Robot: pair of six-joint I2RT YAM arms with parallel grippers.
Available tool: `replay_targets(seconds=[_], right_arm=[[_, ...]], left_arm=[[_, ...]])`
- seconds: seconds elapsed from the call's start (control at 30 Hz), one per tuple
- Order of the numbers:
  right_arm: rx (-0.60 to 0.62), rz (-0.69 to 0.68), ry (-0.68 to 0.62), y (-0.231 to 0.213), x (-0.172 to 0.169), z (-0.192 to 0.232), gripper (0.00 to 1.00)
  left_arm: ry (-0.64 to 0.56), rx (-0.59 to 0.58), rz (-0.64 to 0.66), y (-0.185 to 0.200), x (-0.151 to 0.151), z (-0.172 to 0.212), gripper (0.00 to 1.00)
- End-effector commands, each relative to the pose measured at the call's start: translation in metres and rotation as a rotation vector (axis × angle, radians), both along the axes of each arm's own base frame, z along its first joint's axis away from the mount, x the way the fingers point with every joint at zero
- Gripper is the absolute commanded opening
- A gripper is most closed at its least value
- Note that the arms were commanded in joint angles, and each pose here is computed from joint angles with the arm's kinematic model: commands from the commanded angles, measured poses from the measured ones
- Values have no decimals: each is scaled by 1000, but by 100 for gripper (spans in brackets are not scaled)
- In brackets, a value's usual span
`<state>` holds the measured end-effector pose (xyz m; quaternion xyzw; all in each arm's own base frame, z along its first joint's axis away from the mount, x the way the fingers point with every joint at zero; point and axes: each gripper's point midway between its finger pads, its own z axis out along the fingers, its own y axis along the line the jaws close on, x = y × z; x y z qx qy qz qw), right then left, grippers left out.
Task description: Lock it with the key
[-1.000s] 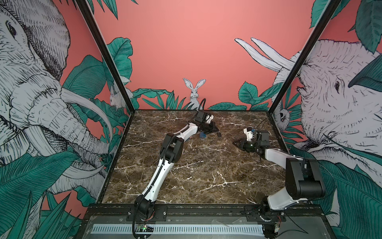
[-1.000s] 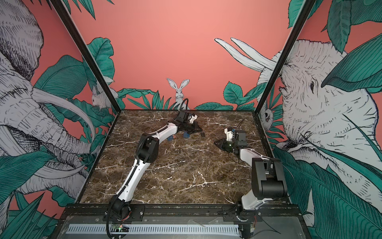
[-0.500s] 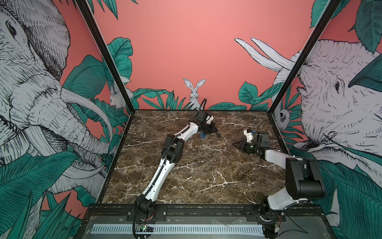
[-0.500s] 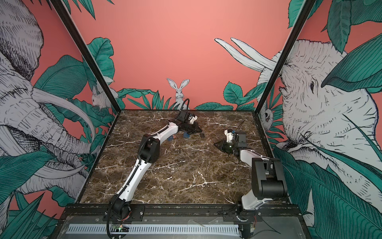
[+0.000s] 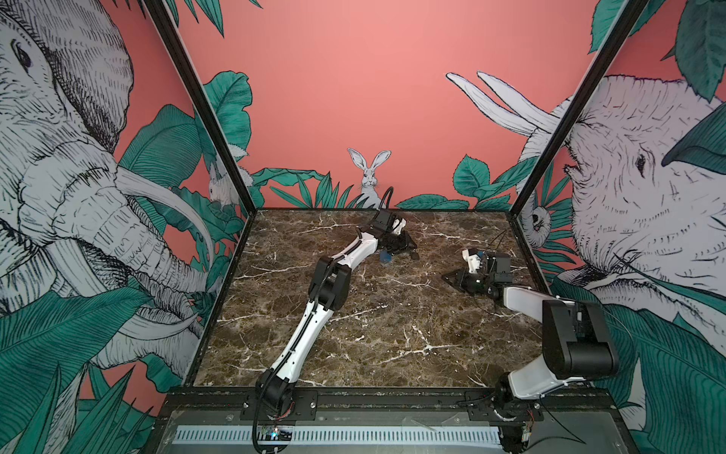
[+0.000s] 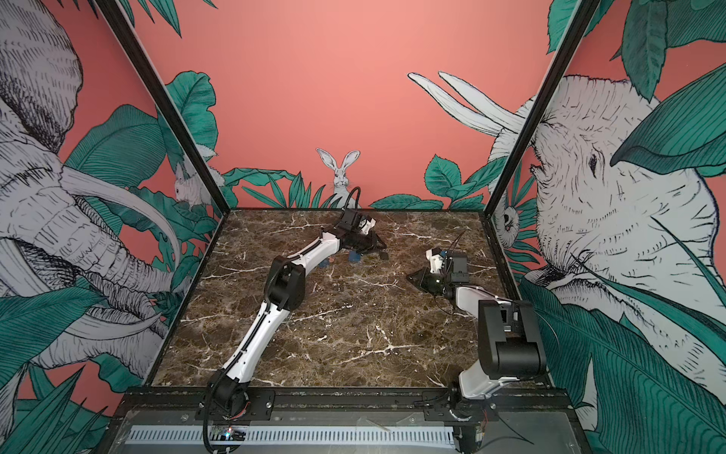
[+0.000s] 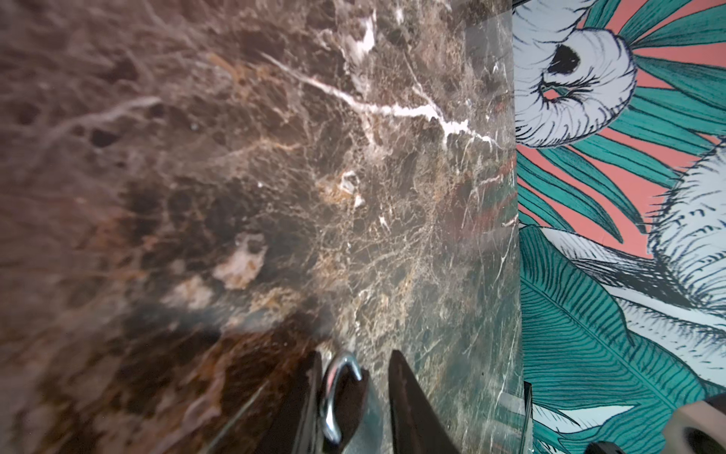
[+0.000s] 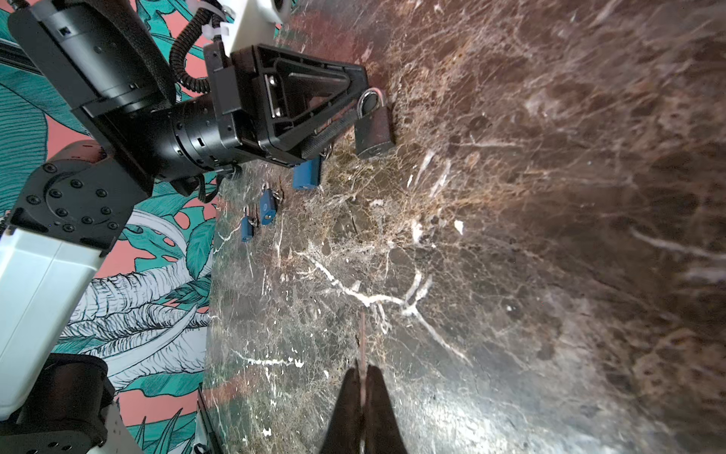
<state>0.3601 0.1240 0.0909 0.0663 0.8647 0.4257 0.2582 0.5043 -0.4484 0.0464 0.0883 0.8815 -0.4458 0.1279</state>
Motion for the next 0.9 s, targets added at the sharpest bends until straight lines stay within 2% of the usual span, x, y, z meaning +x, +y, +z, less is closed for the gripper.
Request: replay_targets(seconds=[0.0, 0.13, 0.2, 0.23, 0.43, 0.5, 0.73, 0.87], right_arm=[[9, 5, -40, 0, 1, 9, 0], [8, 2, -37, -1, 0, 8, 0], [5, -1, -38, -1, 1, 10, 0], [2, -3, -37, -2, 1, 9, 0], [-22, -32, -36, -6, 7, 10, 0], [-27, -52, -34, -8, 11, 9, 0], [-53, -146, -34, -20, 36, 11, 0], [-87, -212, -43, -30, 51, 16, 0]], left_arm=[[-25, -8, 10, -2, 3, 20, 34], [-35, -7, 9, -1, 3, 25, 38], [-43, -6, 8, 0, 4, 30, 58], [-45, -2, 9, 1, 4, 31, 64], [-83, -17, 22, 7, 11, 51, 68], [-96, -24, 29, 10, 15, 59, 90], [-150, -45, 41, 19, 23, 90, 92], [-205, -65, 35, 22, 22, 120, 93]])
